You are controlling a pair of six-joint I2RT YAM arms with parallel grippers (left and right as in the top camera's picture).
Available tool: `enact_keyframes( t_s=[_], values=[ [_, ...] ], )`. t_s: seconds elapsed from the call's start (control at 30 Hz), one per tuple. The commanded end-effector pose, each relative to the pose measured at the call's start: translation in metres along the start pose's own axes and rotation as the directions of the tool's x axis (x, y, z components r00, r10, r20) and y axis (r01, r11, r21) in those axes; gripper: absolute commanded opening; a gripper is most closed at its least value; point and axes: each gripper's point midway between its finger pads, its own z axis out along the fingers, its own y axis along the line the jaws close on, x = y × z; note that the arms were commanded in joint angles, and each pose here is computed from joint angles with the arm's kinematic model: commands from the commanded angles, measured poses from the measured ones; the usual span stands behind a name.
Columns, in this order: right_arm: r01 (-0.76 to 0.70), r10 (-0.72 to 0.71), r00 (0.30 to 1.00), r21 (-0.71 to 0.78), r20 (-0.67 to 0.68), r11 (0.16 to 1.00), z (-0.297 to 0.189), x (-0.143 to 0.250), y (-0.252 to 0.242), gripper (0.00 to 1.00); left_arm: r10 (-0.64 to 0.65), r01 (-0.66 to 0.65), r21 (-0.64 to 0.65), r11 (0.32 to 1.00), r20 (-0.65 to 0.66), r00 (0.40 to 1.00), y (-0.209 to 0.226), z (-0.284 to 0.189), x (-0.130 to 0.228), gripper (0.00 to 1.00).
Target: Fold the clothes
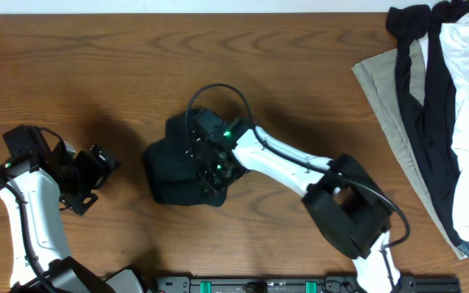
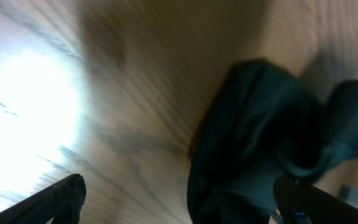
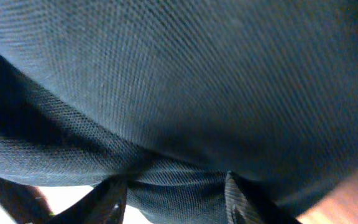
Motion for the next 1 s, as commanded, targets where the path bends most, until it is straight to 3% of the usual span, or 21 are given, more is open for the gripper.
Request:
enact_keyframes(
  t_s=[0.0,0.13,0.37,0.7,0.97],
  values=[
    [0.033,-0.045,0.993,0.112,0.109,0.993,-0.041,-0.013,-0.015,0.54,0.057,-0.055,0.085,0.995,-0.020,0.998,-0.016,-0.002,0.005,0.98],
    [0.047,-0.069,0.974,0.103,0.216,0.994,-0.087,-0.020,-0.003,0.59,0.096,-0.091,0.121,0.988,-0.039,0.995,-0.026,-0.001,0.011,0.98],
    [0.050,-0.082,0.931,0.098,0.356,0.994,-0.150,-0.023,0.005,0.61,0.178,-0.166,0.126,0.978,-0.094,0.979,-0.044,0.011,0.032,0.98],
    [0.018,-0.052,0.945,0.106,0.323,0.994,-0.157,-0.007,-0.003,0.61,0.071,-0.061,0.066,0.996,-0.173,0.982,-0.025,0.059,0.049,0.98],
    [0.018,-0.051,0.945,0.105,0.324,0.994,-0.157,-0.008,-0.003,0.61,0.142,-0.132,0.054,0.990,-0.255,0.956,-0.030,0.096,0.066,0.98]
  ],
)
